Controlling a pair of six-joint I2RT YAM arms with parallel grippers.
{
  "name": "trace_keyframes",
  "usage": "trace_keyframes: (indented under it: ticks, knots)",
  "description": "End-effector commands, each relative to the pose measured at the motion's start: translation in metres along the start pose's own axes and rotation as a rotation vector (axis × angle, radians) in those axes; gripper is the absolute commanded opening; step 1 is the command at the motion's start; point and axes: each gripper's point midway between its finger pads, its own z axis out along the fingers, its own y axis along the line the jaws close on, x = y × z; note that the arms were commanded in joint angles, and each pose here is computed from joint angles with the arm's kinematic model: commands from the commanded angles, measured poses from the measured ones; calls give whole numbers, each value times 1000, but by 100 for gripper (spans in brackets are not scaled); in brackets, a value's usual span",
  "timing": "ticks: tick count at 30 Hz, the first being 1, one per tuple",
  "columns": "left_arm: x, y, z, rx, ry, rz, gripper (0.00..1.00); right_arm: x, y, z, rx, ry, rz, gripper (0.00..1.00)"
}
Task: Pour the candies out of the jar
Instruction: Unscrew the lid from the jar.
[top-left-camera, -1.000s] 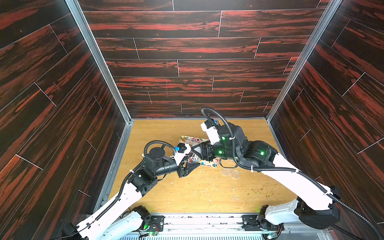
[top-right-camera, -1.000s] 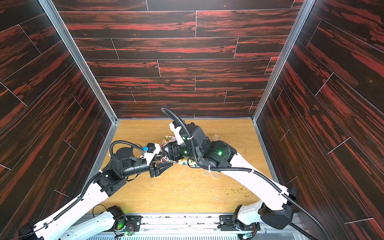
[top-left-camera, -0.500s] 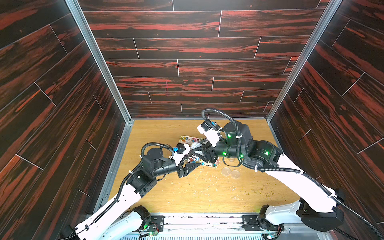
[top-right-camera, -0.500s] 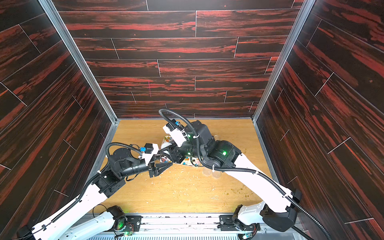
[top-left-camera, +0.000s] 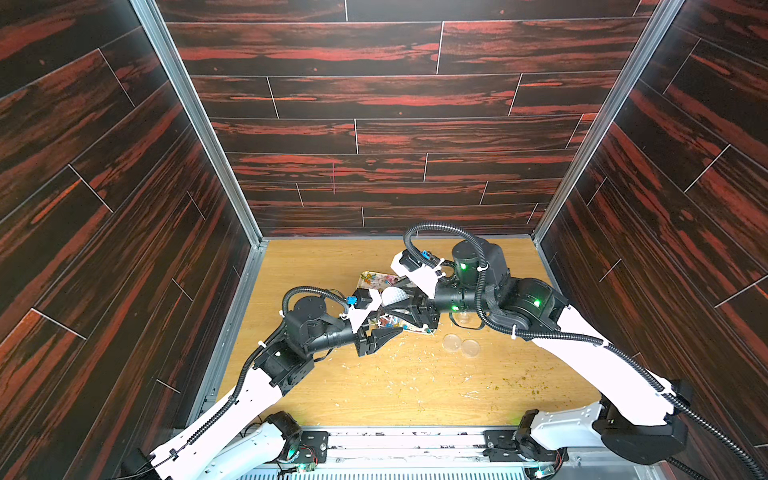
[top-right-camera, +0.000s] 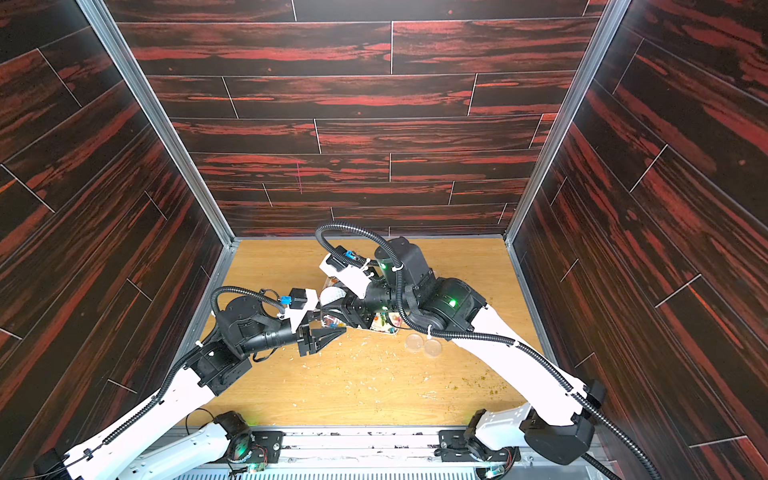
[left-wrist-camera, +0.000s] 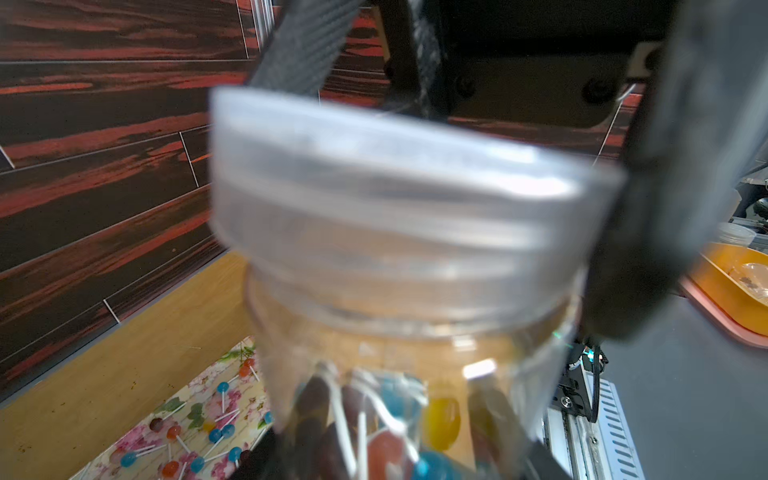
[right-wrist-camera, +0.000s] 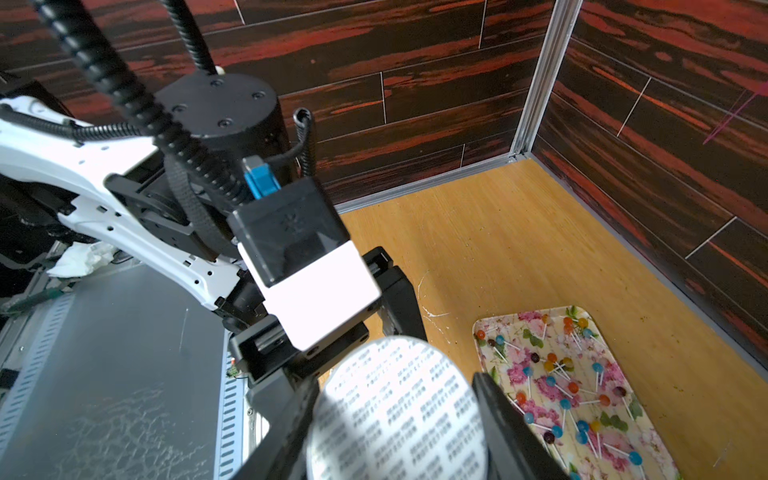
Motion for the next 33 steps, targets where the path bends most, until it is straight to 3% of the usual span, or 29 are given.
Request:
trace_keyframes:
  ticks: [1, 14, 25, 33]
  knots:
    - [-10, 0, -1, 2, -23, -35, 42, -2, 8, -11, -23, -6, -115, 54]
    - [-10, 1, -1, -5, -24, -33, 42, -3, 5, -12, -3, -8, -83, 67]
    - [-10, 2, 0, -5, -23, -32, 42, -5, -1, -18, 42, -8, -62, 88]
    - [-8, 3, 1, -7, -19, -34, 42, -10, 0, -25, 56, -19, -54, 94]
